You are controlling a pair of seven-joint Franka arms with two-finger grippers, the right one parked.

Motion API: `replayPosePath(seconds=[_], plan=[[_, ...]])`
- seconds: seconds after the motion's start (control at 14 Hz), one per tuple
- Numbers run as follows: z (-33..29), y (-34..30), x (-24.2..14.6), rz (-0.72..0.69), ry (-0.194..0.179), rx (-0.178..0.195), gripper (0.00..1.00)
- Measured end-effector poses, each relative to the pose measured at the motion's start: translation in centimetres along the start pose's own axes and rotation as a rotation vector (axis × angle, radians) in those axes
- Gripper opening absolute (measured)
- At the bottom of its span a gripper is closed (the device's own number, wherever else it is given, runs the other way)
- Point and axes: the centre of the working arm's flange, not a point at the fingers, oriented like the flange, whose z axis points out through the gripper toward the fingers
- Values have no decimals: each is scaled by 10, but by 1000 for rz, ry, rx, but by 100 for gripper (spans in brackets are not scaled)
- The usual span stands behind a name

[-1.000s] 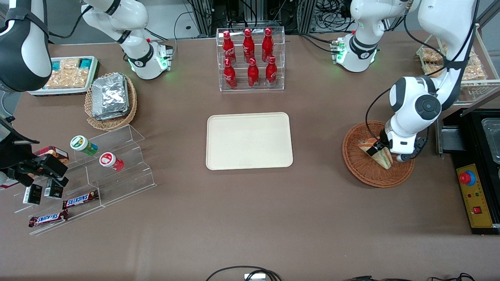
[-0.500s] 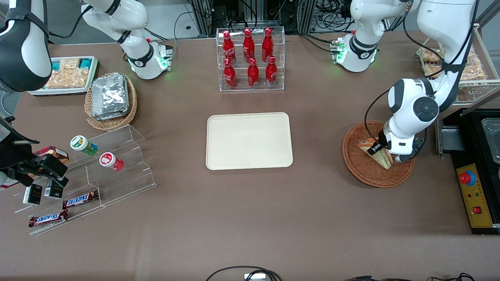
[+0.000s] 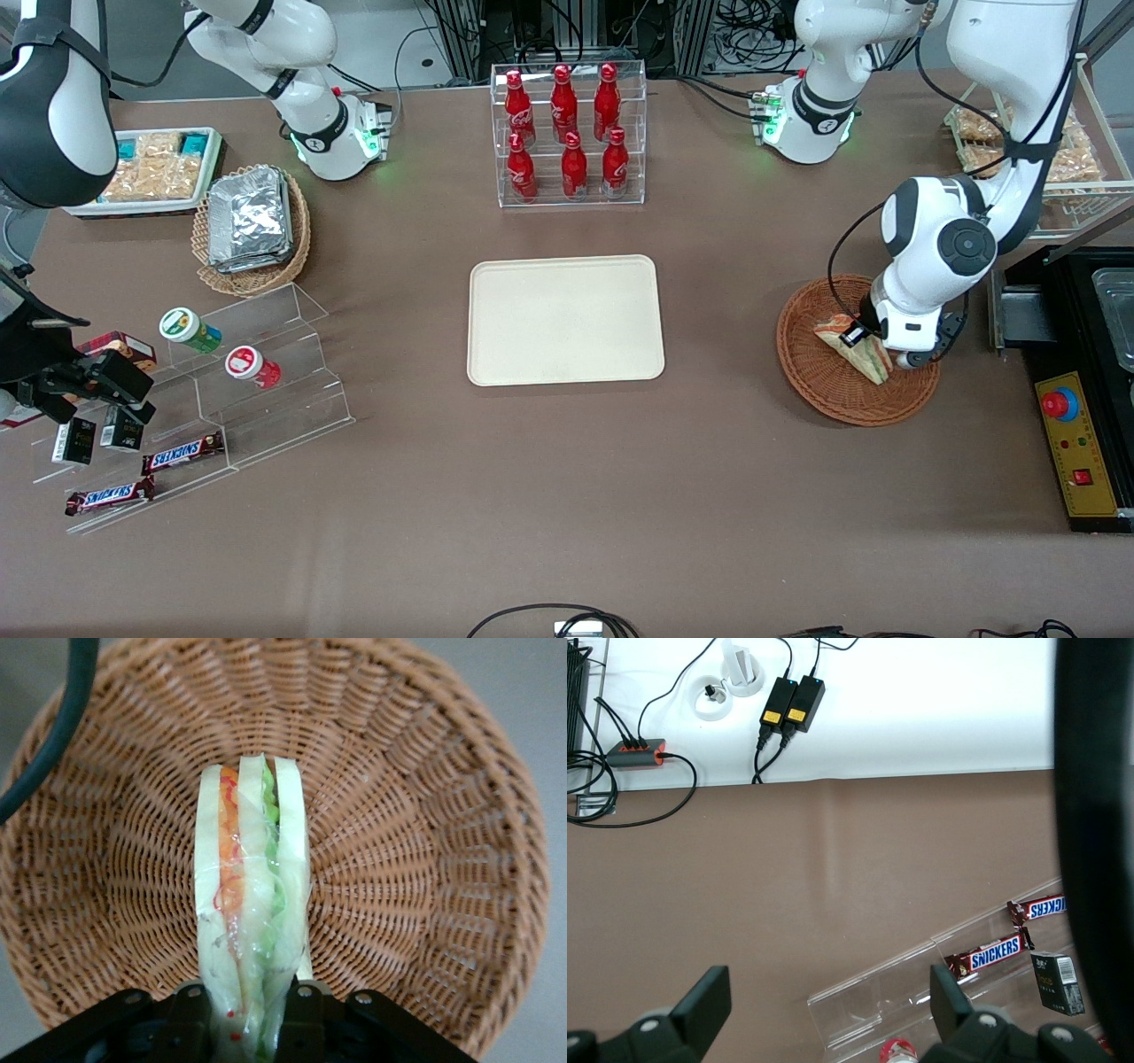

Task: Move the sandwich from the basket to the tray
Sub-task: 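Lower the open left gripper around the sandwich and close it, then lift the sandwich and carry it over the cream tray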

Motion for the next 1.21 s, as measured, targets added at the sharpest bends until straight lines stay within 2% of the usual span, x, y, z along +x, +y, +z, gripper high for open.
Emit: replayPosePath(seconds=[0.36,0.64,0.93,1.21], plan=[[-85,37,-16,148,3,56,19],[-122,96,-60,267,37,22,19],[-131,138,-111,387,45,0,19],[-129,186,-184,564,44,-11,19]])
